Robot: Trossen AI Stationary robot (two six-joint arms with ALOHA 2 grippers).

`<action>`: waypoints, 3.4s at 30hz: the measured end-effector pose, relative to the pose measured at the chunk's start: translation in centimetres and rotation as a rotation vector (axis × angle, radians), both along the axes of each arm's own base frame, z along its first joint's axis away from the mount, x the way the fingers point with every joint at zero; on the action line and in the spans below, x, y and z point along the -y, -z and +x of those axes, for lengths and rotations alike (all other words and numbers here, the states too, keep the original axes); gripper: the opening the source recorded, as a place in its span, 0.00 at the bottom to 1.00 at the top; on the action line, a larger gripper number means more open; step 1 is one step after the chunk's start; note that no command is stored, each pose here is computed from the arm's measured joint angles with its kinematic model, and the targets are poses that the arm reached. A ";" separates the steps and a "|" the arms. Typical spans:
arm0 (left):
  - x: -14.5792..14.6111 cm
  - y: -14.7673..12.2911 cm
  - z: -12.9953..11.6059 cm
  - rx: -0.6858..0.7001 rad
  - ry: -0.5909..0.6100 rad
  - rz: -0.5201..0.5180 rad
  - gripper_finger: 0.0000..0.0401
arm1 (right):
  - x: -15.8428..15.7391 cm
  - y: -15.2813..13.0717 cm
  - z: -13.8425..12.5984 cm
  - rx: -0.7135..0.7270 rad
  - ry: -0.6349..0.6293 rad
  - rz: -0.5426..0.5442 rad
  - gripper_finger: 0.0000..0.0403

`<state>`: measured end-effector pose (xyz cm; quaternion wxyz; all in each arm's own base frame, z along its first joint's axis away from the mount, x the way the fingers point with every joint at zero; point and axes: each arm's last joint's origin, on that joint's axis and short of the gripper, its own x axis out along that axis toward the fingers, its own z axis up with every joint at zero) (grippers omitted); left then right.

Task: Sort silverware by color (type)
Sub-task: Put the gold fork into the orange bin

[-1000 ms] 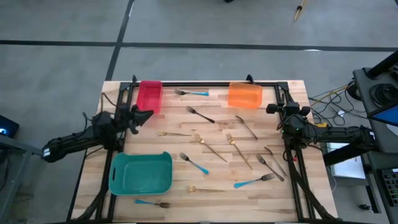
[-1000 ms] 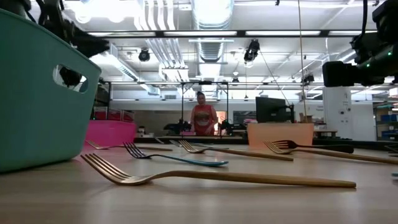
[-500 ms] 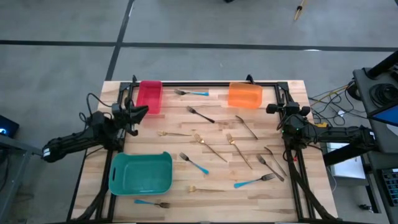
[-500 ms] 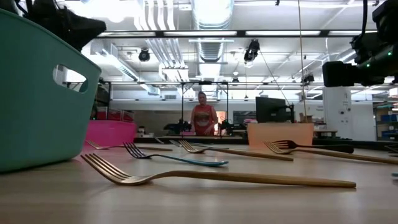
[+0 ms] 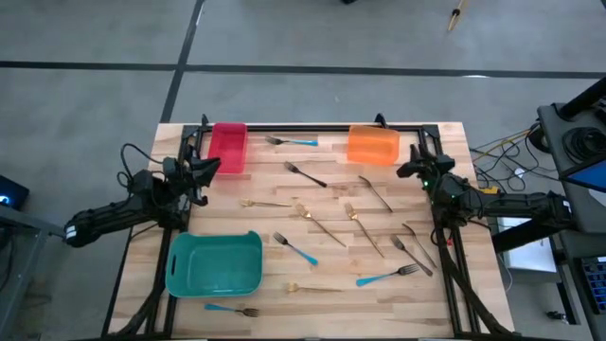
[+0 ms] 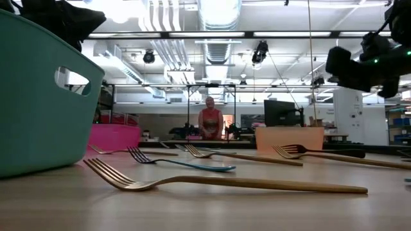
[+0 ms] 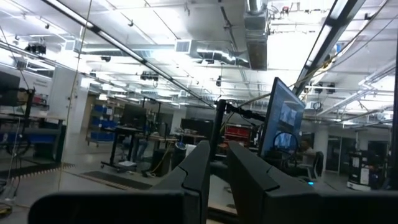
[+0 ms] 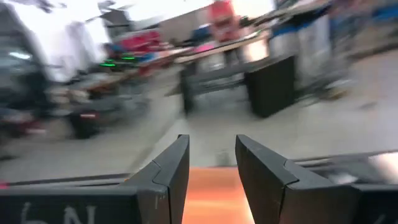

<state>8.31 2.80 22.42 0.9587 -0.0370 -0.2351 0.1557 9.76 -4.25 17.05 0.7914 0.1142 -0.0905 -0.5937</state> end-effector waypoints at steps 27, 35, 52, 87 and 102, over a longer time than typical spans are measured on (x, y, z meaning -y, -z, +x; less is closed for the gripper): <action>-1.3 -5.4 3.9 -0.107 -0.077 0.128 0.09 | 0.4 -14.1 10.1 -0.299 -0.640 0.029 0.30; -2.6 -9.3 5.8 -0.497 -0.234 0.202 0.09 | 0.9 -16.5 13.2 -0.464 -0.634 0.141 0.30; -2.8 -9.1 6.3 -0.550 -0.263 0.289 0.09 | 1.5 -16.0 18.8 -0.459 -0.606 0.609 0.30; -2.6 -9.4 5.6 -0.545 -0.276 0.323 0.09 | -3.8 -1.0 23.3 -1.081 -0.534 1.445 0.45; -2.6 -9.4 5.6 -0.556 -0.294 0.330 0.09 | -4.5 3.6 22.4 -0.988 -0.547 1.388 0.32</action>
